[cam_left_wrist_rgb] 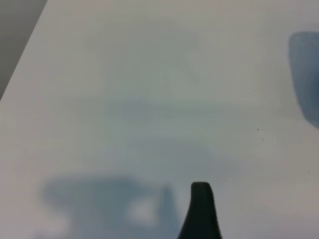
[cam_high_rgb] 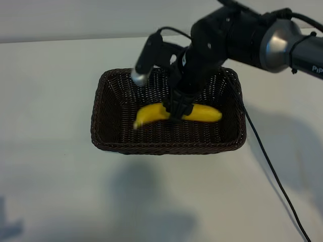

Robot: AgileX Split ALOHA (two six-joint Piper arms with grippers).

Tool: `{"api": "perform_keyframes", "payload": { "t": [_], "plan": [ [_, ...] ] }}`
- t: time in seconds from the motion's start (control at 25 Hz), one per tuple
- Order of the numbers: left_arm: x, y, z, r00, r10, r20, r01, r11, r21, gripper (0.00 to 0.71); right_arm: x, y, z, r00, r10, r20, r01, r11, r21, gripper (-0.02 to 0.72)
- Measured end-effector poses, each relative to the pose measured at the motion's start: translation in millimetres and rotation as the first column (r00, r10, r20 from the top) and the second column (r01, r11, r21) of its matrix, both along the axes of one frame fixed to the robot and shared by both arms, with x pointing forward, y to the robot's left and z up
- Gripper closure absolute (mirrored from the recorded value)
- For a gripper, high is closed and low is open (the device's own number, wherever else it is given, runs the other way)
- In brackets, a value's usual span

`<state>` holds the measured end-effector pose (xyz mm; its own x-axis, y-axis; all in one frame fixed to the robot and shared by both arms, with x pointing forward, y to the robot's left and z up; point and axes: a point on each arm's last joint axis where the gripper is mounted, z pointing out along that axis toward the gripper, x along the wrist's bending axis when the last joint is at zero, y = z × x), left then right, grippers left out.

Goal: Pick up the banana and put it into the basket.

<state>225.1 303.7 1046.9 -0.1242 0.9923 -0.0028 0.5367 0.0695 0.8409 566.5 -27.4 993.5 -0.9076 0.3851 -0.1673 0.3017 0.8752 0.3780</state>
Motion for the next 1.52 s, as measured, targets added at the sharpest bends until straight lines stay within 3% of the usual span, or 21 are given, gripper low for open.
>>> {"api": "perform_keyframes", "payload": {
  "t": [0.28,0.4,0.52,0.64,0.76,0.84,1.0,1.12,1.24,1.4,1.52],
  "plan": [
    [0,0.0,0,1.0,0.0,0.0,0.0,1.0,0.0,0.113,4,3,59,0.977,-0.189,-0.103,0.193,0.981,0.024,0.111],
    [0,0.0,0,1.0,0.0,0.0,0.0,1.0,0.0,0.113,13,-5,77,0.951,-0.289,-0.106,0.297,0.953,0.067,0.12],
    [0,0.0,0,1.0,-0.001,0.0,0.001,1.0,0.001,0.113,27,-23,77,0.914,-0.392,-0.106,0.4,0.914,0.064,0.122],
    [0,0.0,0,1.0,-0.001,0.0,0.001,1.0,0.001,0.113,45,-51,74,0.838,-0.534,-0.11,0.541,0.84,0.043,0.123],
    [0,0.0,0,1.0,-0.001,0.0,0.001,1.0,0.001,0.113,69,-95,65,0.699,-0.706,-0.118,0.711,0.703,0.0,0.123],
    [0,0.0,0,1.0,-0.001,0.0,0.001,1.0,0.001,0.113,82,-124,57,0.623,-0.772,-0.13,0.775,0.631,-0.03,0.125],
    [0,0.0,0,1.0,-0.001,0.0,0.001,1.0,0.001,0.113,99,-179,48,0.513,-0.847,-0.143,0.848,0.525,-0.066,0.125],
    [0,0.0,0,1.0,-0.001,0.0,0.001,1.0,0.001,0.113,105,-221,47,0.452,-0.88,-0.142,0.88,0.466,-0.088,0.125],
    [0,0.0,0,1.0,-0.001,0.0,0.001,1.0,0.001,0.113,108,-258,46,0.414,-0.9,-0.134,0.898,0.428,-0.1,0.125],
    [0,0.0,0,1.0,-0.001,0.0,0.001,1.0,0.001,0.113,107,-297,46,0.339,-0.927,-0.16,0.93,0.356,-0.092,0.125],
    [0,0.0,0,1.0,-0.001,0.0,0.001,1.0,0.001,0.113,106,-303,46,0.331,-0.923,-0.194,0.933,0.351,-0.079,0.128]
  ]
}}
